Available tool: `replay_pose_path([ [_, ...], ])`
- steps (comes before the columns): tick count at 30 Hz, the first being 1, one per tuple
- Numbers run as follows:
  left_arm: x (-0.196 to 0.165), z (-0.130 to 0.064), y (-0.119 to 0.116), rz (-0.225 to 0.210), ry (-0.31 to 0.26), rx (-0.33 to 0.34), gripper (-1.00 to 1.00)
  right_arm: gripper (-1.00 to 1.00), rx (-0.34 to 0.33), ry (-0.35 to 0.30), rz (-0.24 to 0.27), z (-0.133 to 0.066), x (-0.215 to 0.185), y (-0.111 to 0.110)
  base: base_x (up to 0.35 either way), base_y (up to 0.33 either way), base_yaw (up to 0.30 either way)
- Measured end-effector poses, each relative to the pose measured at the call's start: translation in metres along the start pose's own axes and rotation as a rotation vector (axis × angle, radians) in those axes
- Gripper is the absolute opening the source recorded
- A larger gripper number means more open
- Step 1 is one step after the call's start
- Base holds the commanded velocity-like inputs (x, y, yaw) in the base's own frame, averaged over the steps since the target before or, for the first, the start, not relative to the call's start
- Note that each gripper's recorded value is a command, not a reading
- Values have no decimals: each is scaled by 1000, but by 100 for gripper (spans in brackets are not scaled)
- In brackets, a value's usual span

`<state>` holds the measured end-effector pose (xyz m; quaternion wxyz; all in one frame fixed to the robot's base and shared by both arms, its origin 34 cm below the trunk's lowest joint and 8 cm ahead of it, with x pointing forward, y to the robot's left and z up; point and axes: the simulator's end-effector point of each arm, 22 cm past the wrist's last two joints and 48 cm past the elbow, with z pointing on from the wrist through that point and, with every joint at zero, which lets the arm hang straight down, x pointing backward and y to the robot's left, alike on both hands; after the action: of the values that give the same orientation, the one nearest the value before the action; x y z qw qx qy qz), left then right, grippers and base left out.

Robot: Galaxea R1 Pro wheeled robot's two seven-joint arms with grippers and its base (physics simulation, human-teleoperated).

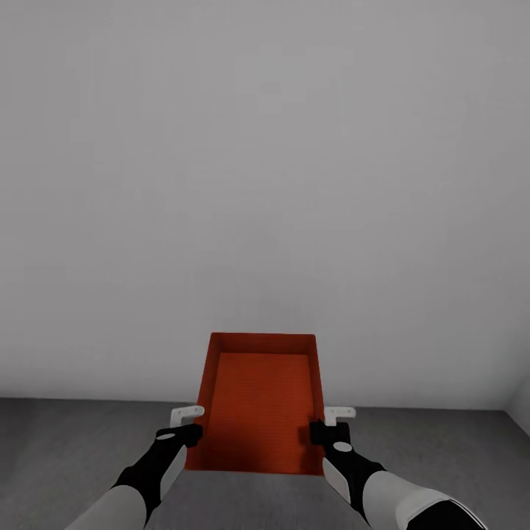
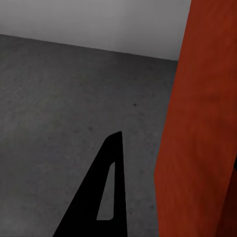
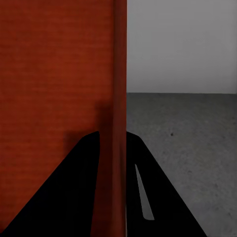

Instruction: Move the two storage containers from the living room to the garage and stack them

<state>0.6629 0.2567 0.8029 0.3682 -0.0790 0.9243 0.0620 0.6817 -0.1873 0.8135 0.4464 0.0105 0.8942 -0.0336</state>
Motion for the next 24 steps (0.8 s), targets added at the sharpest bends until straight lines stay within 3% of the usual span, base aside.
replay_pose_path([
  [24, 31, 32, -2, 5, 40, -5, -100, -100, -1, 36, -4, 27, 35, 2, 0, 0, 0],
])
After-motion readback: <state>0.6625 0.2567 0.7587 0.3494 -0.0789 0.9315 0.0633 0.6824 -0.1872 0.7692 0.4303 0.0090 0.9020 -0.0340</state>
